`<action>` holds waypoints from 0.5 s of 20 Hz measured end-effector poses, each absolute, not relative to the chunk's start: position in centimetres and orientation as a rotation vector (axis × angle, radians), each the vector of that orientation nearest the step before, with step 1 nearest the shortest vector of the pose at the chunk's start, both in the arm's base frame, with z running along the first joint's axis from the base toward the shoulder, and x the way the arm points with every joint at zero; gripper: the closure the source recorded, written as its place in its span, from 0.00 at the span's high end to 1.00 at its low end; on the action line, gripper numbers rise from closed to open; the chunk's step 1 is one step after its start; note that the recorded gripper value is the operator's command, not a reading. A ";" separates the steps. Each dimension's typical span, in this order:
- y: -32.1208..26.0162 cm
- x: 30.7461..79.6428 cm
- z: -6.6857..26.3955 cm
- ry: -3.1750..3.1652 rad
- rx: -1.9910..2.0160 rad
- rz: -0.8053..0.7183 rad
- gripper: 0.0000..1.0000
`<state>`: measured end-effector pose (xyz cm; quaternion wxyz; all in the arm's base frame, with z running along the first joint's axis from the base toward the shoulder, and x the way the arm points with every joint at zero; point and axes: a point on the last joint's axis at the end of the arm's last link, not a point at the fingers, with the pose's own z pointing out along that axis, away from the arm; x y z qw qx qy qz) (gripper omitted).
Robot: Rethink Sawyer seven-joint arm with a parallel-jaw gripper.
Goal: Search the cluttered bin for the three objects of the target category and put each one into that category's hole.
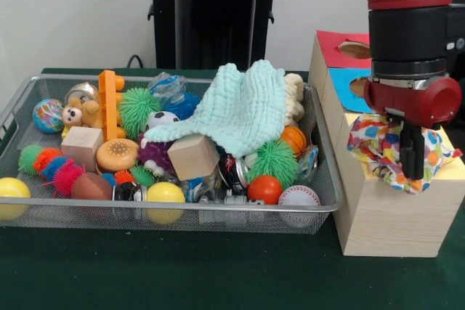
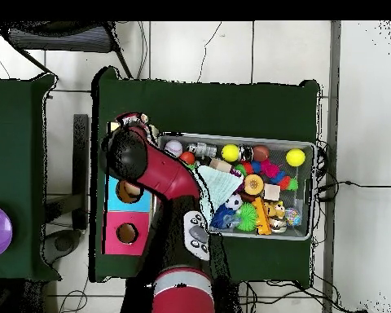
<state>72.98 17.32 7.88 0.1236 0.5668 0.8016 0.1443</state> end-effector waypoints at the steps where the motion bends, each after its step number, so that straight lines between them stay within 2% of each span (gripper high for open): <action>1: 17.6 72.9 8.0 2.347 1.648 0.419 0.00; 7: 21.0 71.1 9.0 2.553 1.639 0.399 0.00; 10: 23.6 68.2 9.9 2.768 1.645 0.346 0.00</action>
